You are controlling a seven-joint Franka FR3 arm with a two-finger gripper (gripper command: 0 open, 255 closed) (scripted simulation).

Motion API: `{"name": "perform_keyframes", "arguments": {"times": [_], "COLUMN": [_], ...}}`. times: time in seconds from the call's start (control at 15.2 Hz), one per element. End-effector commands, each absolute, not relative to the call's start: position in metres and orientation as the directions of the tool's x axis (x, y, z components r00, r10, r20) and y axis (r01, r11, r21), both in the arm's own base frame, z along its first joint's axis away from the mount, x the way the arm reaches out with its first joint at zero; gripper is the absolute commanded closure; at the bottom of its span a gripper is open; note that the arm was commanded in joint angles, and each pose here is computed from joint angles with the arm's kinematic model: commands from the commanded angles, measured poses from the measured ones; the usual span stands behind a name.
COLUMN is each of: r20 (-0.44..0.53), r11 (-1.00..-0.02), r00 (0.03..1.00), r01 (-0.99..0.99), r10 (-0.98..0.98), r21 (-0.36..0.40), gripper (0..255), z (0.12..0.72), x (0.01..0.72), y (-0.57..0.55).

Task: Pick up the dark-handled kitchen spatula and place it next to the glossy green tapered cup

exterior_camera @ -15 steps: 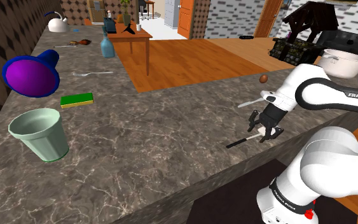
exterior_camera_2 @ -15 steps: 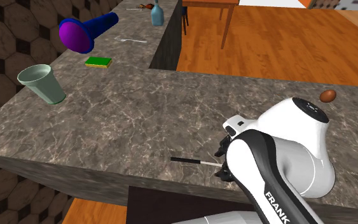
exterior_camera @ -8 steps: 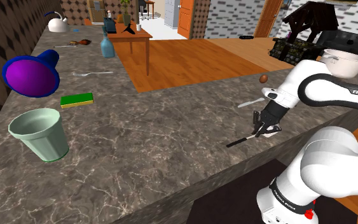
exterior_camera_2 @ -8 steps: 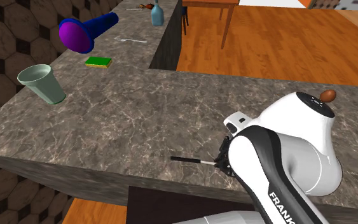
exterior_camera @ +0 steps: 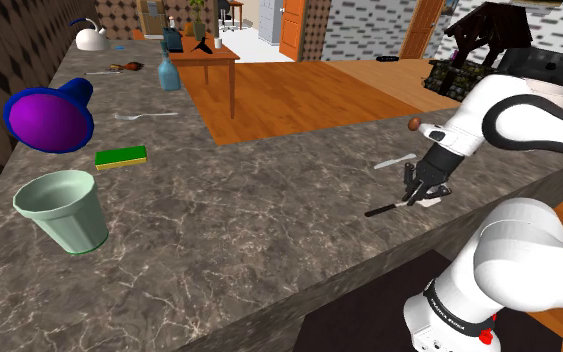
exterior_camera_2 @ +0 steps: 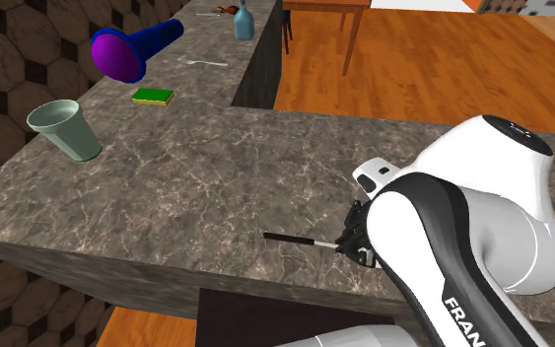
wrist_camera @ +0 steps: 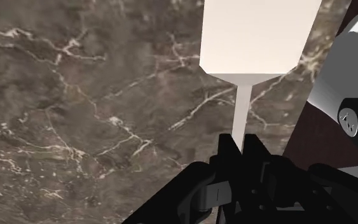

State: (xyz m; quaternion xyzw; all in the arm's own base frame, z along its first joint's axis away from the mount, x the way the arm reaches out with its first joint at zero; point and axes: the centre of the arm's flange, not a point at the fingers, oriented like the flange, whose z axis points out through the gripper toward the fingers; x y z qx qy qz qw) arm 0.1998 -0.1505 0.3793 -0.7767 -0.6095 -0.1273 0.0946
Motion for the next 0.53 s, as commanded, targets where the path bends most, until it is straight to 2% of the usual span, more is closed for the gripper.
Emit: {"name": "perform_keyframes", "arguments": {"times": [0.0, 0.46], "r20": [0.313, 0.313], "r11": [-0.239, -0.239], "r00": [0.224, 0.224], "r01": [0.971, 0.971], "r10": [0.923, 0.923], "r21": [0.008, 0.008], "gripper": [255, 255], "z": [0.391, 0.428], "x": [0.2, 0.2], "y": [-0.15, -0.15]}}
